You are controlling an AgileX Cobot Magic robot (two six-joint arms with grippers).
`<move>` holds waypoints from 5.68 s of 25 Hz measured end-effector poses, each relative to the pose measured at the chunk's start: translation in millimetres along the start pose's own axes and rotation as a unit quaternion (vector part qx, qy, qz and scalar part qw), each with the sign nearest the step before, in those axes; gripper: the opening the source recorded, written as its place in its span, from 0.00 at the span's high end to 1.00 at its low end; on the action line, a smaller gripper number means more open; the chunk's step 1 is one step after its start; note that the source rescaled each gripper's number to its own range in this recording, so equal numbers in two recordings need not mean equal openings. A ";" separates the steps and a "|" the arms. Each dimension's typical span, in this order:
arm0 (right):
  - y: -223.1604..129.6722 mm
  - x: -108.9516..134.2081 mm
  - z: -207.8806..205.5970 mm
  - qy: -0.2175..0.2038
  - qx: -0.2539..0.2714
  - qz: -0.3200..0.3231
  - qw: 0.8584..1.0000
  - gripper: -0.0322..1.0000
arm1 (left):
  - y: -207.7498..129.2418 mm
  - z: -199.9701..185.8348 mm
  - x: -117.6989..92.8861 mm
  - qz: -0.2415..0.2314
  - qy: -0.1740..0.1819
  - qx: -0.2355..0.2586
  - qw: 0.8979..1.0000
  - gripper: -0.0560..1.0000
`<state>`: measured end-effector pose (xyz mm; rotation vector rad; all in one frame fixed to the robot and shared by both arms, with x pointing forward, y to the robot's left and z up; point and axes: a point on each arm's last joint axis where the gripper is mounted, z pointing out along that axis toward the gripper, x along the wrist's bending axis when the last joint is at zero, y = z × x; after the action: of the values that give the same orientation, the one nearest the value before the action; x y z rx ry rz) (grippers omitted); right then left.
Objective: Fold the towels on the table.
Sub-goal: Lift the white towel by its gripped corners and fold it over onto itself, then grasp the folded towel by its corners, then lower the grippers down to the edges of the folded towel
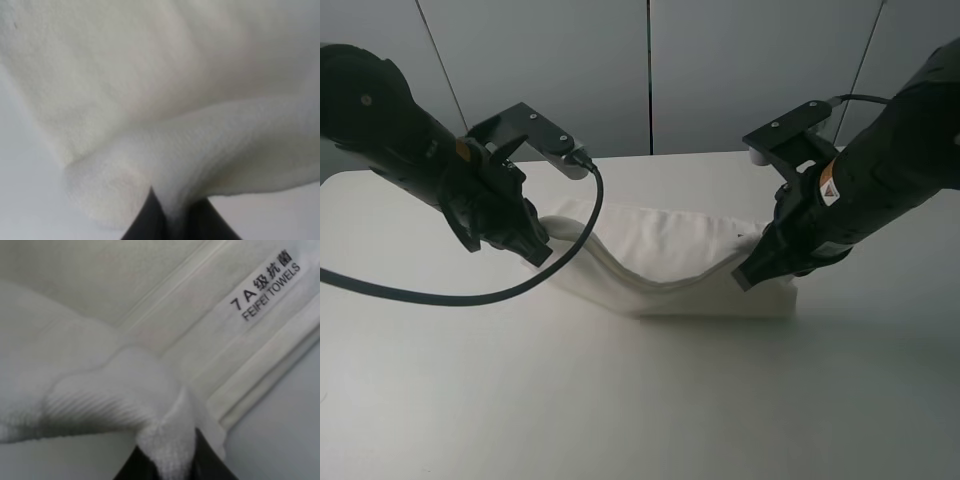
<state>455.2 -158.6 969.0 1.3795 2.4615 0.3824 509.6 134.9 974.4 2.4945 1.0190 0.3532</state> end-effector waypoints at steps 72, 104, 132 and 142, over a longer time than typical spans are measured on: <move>25.8 -54.7 59.1 -0.046 -0.136 0.228 0.963 0.01 | 8.2 41.1 64.3 -0.132 0.095 -0.147 0.976 0.08; 66.0 -66.2 21.6 -0.014 0.012 0.231 0.973 0.00 | 23.6 81.4 127.1 -0.275 0.026 0.029 0.961 0.10; 61.0 -69.1 40.4 0.025 0.080 0.241 0.967 0.00 | 18.6 130.4 135.1 -0.257 0.031 0.134 0.957 0.12; 60.9 -69.1 40.4 0.026 0.080 0.227 0.970 0.00 | 37.3 116.7 141.4 -0.243 0.020 0.147 0.959 0.15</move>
<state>552.5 -183.6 962.6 2.0304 2.2370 0.3230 675.5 178.3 899.8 2.3734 1.7584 0.1035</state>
